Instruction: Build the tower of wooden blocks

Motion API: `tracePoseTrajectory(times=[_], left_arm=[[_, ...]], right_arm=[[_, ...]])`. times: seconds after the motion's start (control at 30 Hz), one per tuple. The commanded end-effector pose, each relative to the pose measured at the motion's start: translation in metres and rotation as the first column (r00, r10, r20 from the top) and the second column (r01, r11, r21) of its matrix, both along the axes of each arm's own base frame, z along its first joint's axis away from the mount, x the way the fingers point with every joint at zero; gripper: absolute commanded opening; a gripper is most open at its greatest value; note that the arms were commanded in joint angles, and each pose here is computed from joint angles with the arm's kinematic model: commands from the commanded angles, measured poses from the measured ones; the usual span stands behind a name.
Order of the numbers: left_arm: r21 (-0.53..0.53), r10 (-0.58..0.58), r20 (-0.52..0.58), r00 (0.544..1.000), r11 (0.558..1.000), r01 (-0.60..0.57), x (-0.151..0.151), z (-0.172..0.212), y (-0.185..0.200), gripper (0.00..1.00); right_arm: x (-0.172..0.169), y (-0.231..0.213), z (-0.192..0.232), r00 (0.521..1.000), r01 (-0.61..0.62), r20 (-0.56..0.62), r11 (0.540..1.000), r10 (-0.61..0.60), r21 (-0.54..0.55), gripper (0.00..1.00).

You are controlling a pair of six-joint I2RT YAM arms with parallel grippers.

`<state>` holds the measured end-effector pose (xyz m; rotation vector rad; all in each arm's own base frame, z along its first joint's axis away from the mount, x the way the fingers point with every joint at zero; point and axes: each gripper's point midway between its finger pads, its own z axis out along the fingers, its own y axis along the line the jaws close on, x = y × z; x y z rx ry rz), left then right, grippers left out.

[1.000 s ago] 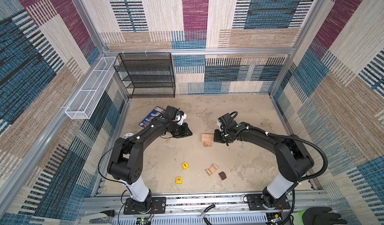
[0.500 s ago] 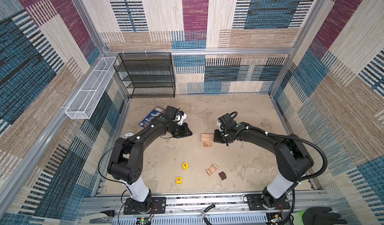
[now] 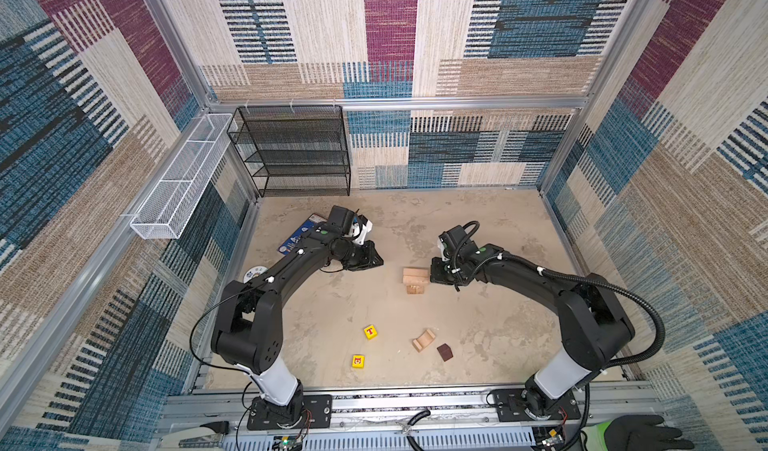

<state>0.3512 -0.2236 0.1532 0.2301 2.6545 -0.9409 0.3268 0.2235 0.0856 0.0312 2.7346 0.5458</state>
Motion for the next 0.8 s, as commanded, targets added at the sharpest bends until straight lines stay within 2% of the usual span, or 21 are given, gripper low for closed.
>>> tracePoseTrajectory(times=[0.0, 0.13, 0.3, 0.6, 0.7, 0.77], left_arm=[[0.122, -0.024, 0.087, 0.996, 0.992, 0.013, 0.002, 0.012, 0.018, 0.22], [0.266, -0.015, 0.202, 0.979, 0.963, -0.040, 0.012, 0.033, 0.044, 0.30], [0.408, -0.023, 0.312, 0.950, 0.906, -0.113, 0.021, 0.050, 0.073, 0.34], [0.502, -0.009, 0.419, 0.908, 0.836, -0.224, 0.018, 0.061, 0.105, 0.35], [0.488, -0.010, 0.480, 0.877, 0.834, -0.258, 0.014, 0.077, 0.110, 0.36], [0.465, -0.014, 0.529, 0.848, 0.841, -0.277, 0.010, 0.090, 0.112, 0.40]], right_arm=[[0.000, -0.007, 0.004, 1.000, 0.008, 0.030, 1.000, -0.007, -0.028, 0.08], [-0.002, -0.012, 0.007, 0.999, 0.012, 0.040, 0.999, -0.010, -0.040, 0.11], [-0.009, -0.016, 0.010, 0.999, 0.010, 0.046, 0.999, -0.008, -0.037, 0.17], [-0.020, -0.009, 0.036, 0.990, -0.044, 0.134, 0.999, 0.042, 0.017, 0.37], [-0.023, 0.005, 0.050, 0.977, -0.107, 0.187, 0.994, 0.103, 0.012, 0.45], [-0.025, 0.017, 0.059, 0.963, -0.155, 0.224, 0.988, 0.152, -0.005, 0.50]])
